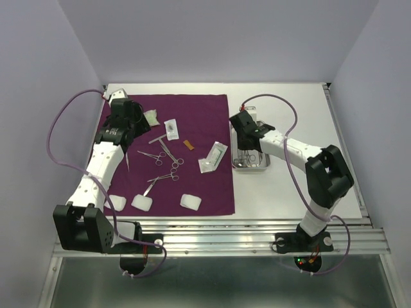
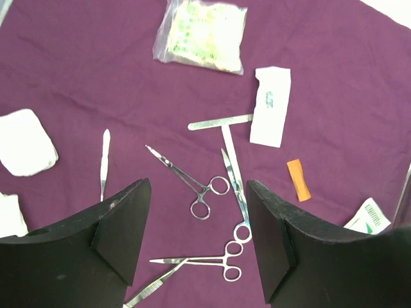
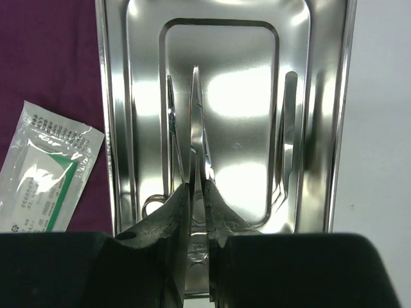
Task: Prepare the surgical pack
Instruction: Place the medical item in the container.
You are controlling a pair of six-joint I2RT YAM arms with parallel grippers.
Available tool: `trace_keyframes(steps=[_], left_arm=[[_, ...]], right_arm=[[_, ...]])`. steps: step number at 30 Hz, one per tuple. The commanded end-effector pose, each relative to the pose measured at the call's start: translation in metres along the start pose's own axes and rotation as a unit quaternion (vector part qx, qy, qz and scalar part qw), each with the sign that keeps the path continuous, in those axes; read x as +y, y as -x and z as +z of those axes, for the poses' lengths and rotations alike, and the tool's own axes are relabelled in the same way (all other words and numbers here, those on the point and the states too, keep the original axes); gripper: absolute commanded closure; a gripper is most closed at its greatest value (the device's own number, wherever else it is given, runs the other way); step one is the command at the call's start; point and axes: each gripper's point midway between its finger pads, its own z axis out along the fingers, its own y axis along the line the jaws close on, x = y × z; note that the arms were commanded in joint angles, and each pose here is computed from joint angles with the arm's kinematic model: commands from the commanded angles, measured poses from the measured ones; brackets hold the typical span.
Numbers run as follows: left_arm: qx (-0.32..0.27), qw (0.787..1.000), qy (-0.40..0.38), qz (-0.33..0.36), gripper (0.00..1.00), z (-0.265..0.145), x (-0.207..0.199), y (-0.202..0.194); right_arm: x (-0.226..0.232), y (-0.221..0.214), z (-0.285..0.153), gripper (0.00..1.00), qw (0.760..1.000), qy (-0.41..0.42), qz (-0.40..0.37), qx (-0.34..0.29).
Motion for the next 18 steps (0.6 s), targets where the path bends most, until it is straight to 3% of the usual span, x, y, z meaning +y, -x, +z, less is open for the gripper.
trace_keyframes(steps=[1,5,6,9,18], left_arm=[[0.004,1.0,0.001,-0.006,0.27,0.007,0.001,-0.005],[0.029,1.0,0.011,-0.003,0.27,0.013,0.005,-0.019],[0.031,0.999,0.012,-0.003,0.27,0.014,0.006,-0.021],[0.043,0.999,0.015,0.003,0.27,0.015,0.01,-0.032],[0.091,0.995,0.032,-0.001,0.28,0.019,0.024,-0.073]], right_arm=[[0.007,0.011,0.015,0.95,1.0,0.002,0.002,-0.026],[0.008,0.007,0.03,0.91,1.0,-0.005,-0.002,-0.018],[0.009,0.006,0.032,0.8,1.0,-0.003,-0.002,-0.016],[0.011,0.006,0.036,0.66,1.0,-0.004,-0.005,-0.014],[0.011,0.031,0.017,0.6,0.999,0.005,0.002,-0.045]])
